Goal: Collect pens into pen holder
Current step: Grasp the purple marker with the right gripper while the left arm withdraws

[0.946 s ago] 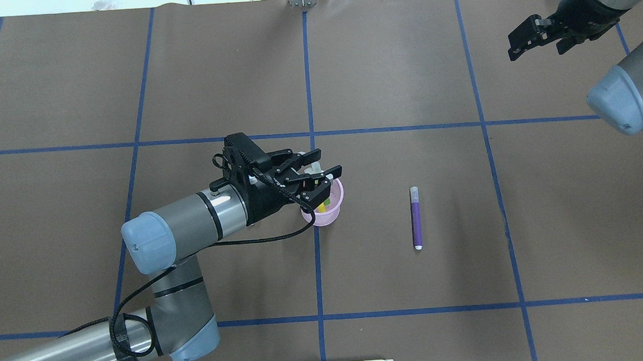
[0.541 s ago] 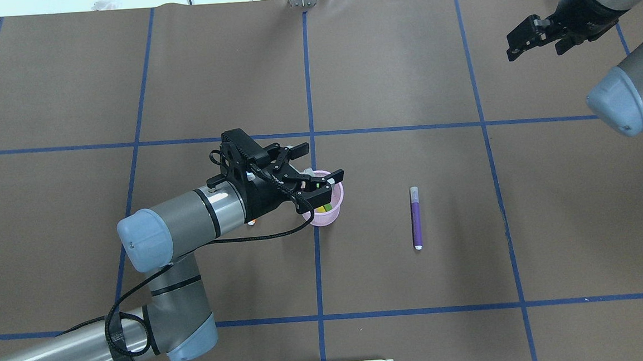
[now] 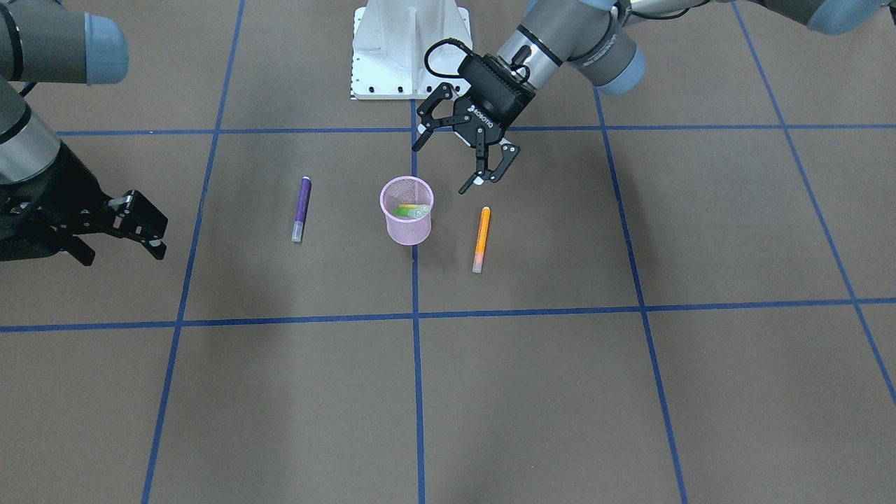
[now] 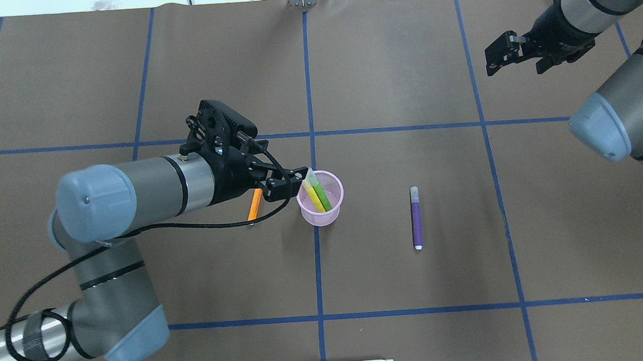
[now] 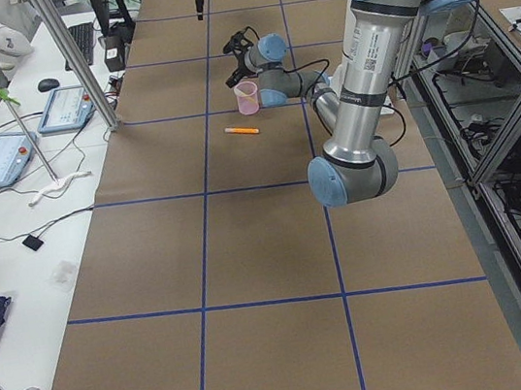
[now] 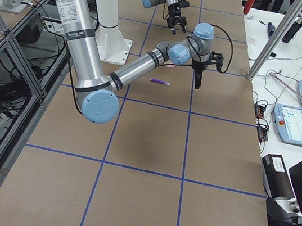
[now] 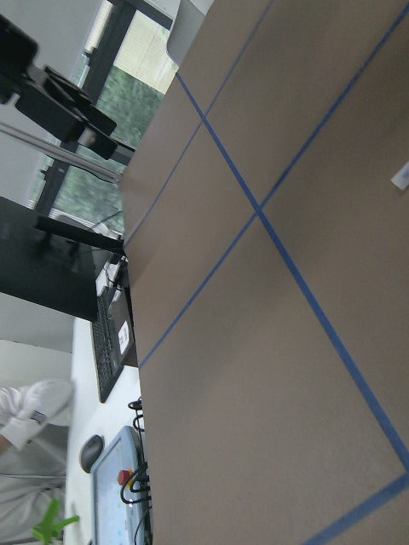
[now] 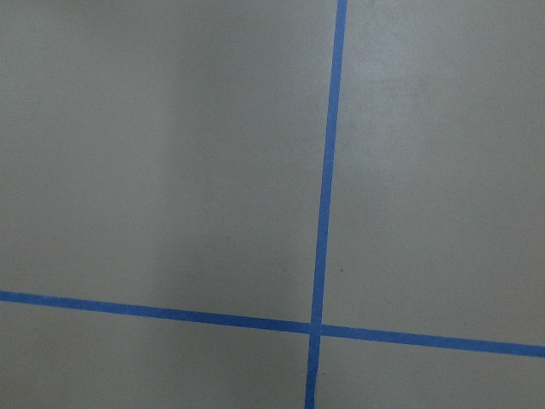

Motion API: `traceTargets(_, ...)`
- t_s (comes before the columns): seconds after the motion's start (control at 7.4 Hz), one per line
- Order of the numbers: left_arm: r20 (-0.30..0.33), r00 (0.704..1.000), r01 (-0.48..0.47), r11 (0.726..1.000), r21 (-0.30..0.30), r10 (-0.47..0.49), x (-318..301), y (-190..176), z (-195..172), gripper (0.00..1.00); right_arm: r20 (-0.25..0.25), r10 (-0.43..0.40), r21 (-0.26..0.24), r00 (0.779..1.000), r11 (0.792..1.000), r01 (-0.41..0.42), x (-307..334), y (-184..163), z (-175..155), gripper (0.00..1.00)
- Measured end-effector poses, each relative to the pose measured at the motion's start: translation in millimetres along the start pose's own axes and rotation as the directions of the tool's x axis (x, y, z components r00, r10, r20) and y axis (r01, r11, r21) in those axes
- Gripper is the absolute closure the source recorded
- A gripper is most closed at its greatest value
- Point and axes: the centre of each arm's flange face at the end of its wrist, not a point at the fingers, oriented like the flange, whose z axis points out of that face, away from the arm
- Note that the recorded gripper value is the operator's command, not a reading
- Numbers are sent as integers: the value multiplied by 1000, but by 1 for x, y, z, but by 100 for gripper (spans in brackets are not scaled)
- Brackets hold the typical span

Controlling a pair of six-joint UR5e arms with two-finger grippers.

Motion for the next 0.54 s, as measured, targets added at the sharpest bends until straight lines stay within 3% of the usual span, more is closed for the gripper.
traceTargets(0.14,71,997,42,989,-142,-32,-25,-19,-28,0,-1,32,2,999,999,-32,-18,16,7,0)
traceTargets(0.27,133,988,116,959,-258,-83,-55,-35,-54,0,-10,69,4,998,998,-69,-38,34,18,1)
traceTargets(0.41,176,975,184,930,-317,-133,-81,-44,-73,0,-26,111,11,993,994,-111,-58,57,33,0)
traceTargets(0.54,199,967,222,915,-337,-161,-96,-48,-83,0,-49,148,22,988,989,-147,-75,83,52,0)
